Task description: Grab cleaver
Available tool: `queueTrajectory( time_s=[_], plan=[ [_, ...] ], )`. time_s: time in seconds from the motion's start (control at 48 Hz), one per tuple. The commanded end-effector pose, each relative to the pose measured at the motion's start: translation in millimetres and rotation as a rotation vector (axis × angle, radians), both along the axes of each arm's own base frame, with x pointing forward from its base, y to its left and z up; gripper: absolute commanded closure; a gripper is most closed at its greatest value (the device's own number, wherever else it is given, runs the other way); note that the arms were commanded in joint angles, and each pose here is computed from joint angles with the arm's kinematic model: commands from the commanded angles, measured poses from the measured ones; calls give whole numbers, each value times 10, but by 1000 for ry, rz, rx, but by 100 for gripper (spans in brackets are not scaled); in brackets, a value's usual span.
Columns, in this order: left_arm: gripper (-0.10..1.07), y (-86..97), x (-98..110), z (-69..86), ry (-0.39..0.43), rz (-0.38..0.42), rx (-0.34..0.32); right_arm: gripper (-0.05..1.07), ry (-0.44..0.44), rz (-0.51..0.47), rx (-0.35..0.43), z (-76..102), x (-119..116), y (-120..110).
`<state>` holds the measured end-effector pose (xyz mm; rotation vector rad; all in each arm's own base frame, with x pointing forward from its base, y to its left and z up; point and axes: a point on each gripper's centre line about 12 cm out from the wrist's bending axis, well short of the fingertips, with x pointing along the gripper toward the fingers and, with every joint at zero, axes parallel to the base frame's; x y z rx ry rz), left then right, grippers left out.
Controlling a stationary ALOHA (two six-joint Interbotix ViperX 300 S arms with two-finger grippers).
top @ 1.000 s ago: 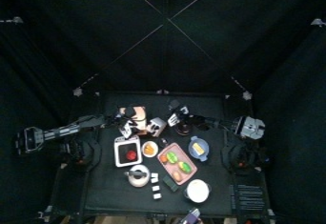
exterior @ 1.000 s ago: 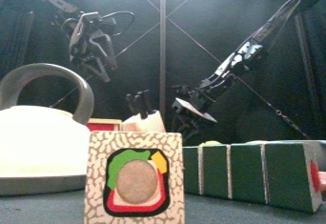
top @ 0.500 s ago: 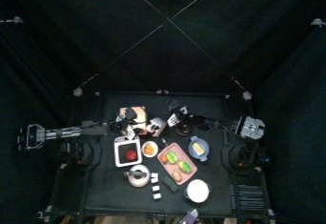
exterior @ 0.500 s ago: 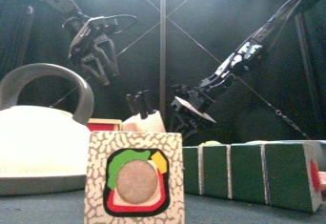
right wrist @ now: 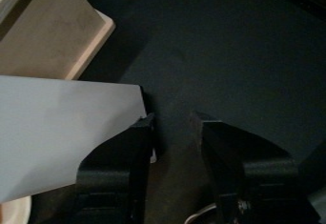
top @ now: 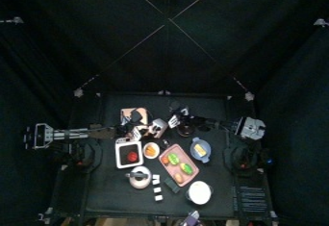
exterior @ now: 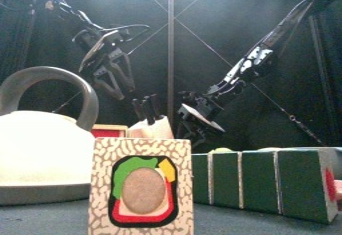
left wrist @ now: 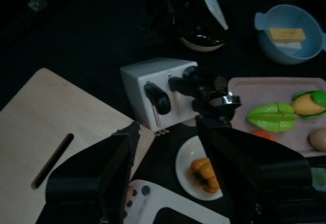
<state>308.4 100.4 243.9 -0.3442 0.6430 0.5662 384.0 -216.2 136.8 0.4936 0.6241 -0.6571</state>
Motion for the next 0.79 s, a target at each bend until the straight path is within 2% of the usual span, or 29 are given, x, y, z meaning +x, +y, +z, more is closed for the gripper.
queueTrajectory(
  time_s=[0.0,0.229,0.562,0.771],
  plan=[
    [10,50,72,100,-42,1,7,27,-37,2,-17,148,44,-27],
    [10,116,166,11,-20,8,2,27,-34,2,-16,125,64,-37],
    [11,209,246,-38,-6,29,-5,27,-24,5,-10,67,80,-30],
    [20,217,253,-54,-2,30,-6,27,-23,6,-11,67,80,-31]
  ],
)
